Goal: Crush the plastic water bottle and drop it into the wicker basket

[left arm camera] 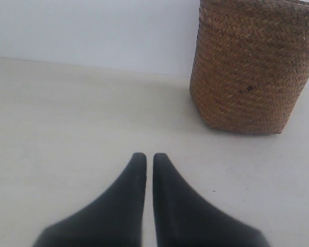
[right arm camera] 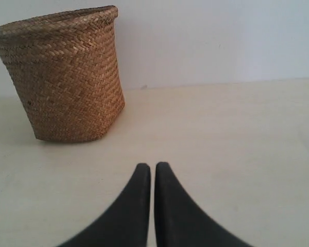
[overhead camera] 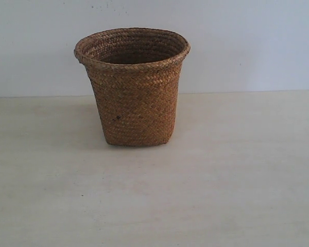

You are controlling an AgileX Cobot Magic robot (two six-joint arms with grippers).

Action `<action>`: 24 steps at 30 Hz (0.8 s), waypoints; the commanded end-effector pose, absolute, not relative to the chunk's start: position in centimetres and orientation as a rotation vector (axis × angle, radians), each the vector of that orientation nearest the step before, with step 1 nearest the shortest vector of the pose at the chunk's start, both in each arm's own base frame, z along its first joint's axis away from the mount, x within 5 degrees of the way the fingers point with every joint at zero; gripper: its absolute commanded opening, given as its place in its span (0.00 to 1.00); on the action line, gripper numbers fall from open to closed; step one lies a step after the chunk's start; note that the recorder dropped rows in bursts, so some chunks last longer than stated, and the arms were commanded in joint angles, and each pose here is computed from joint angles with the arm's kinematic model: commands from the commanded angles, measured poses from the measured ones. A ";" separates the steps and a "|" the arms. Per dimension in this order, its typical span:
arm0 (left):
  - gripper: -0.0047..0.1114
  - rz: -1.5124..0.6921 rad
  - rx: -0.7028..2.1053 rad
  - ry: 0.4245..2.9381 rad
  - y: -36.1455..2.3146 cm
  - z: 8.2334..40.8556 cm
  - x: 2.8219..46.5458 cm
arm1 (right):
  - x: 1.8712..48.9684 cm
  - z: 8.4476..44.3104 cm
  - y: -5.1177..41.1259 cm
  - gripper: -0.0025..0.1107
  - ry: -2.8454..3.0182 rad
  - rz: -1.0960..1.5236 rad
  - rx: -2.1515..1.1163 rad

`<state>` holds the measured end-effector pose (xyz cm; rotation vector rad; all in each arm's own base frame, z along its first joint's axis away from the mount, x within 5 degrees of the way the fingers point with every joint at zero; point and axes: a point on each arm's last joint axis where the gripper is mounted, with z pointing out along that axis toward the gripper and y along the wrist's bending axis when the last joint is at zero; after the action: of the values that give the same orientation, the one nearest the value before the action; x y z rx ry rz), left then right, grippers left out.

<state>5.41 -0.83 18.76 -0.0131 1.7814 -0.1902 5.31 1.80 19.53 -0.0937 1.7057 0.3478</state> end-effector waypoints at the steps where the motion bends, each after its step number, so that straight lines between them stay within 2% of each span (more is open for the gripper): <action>1: 0.08 -0.188 -0.020 1.770 -0.8 18.8 5.4 | 5.5 20.0 1.2 0.02 1.640 0.266 -0.029; 5: 0.08 -0.188 -0.020 1.770 -0.8 18.8 5.4 | 5.6 20.0 0.7 0.02 1.634 0.177 0.033; 10: 0.08 -0.188 -0.020 1.770 -0.8 18.8 5.4 | 5.5 19.0 0.5 0.02 1.734 0.048 -0.051; 24: 0.08 -0.188 -0.020 1.770 -0.8 18.8 5.4 | 5.3 18.3 0.7 0.02 1.817 0.057 -0.069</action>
<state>5.41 -0.83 18.76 -0.0131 1.7814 -0.1902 5.38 0.72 18.30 -0.0666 1.8190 0.0693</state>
